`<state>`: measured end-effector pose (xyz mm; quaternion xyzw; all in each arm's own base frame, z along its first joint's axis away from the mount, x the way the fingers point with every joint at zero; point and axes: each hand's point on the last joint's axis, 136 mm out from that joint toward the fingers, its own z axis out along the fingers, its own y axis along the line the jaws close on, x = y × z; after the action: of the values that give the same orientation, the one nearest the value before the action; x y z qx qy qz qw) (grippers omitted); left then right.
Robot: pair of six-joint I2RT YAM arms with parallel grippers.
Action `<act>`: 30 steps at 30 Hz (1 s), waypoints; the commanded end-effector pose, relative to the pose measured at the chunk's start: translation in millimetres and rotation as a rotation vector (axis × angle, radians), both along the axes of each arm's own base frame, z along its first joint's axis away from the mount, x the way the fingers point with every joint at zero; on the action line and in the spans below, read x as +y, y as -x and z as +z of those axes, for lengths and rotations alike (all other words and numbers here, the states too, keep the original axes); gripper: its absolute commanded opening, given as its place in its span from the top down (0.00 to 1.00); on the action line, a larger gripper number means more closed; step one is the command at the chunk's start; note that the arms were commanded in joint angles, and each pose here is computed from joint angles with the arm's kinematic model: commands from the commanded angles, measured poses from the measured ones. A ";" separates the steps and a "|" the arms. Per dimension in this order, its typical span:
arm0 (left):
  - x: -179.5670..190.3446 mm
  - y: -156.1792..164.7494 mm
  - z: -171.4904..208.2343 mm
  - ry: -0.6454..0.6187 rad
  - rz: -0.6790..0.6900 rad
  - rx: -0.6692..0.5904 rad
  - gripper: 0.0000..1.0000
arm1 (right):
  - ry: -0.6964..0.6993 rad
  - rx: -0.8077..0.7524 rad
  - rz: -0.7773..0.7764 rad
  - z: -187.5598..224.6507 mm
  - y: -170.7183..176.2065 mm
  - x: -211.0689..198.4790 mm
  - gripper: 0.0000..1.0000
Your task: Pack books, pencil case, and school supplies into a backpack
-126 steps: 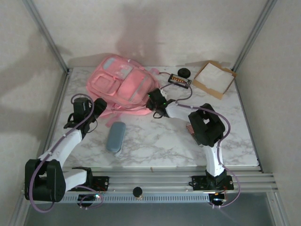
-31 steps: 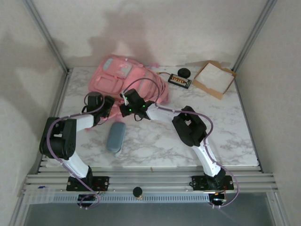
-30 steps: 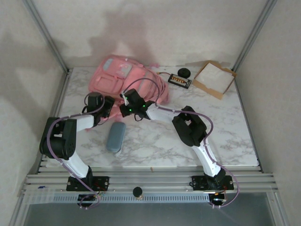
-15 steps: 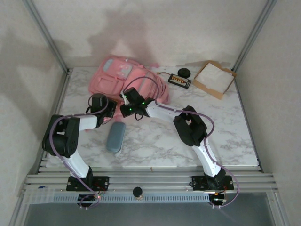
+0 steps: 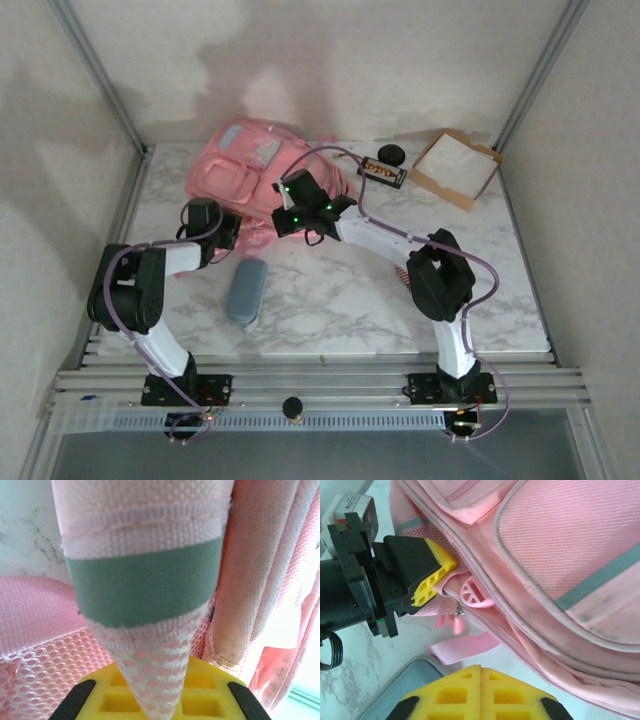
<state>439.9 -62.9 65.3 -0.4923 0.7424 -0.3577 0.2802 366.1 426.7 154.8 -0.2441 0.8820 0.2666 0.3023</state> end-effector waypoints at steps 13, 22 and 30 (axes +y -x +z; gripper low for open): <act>-22.6 -15.6 57.6 0.027 -0.031 -0.143 1.00 | -0.078 0.059 -0.060 -46.8 20.7 41.0 0.57; -30.0 -13.4 63.0 0.030 -0.045 -0.152 1.00 | -0.017 0.017 -0.092 -77.0 -7.6 51.1 0.53; -33.6 -12.0 64.3 0.031 -0.056 -0.156 1.00 | 0.018 -0.022 -0.109 -87.6 -31.5 58.6 0.55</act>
<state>439.4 -80.1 81.1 -0.4790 0.7455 -0.3617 0.2898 376.6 482.9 60.1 -0.2019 0.9004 0.2531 0.2906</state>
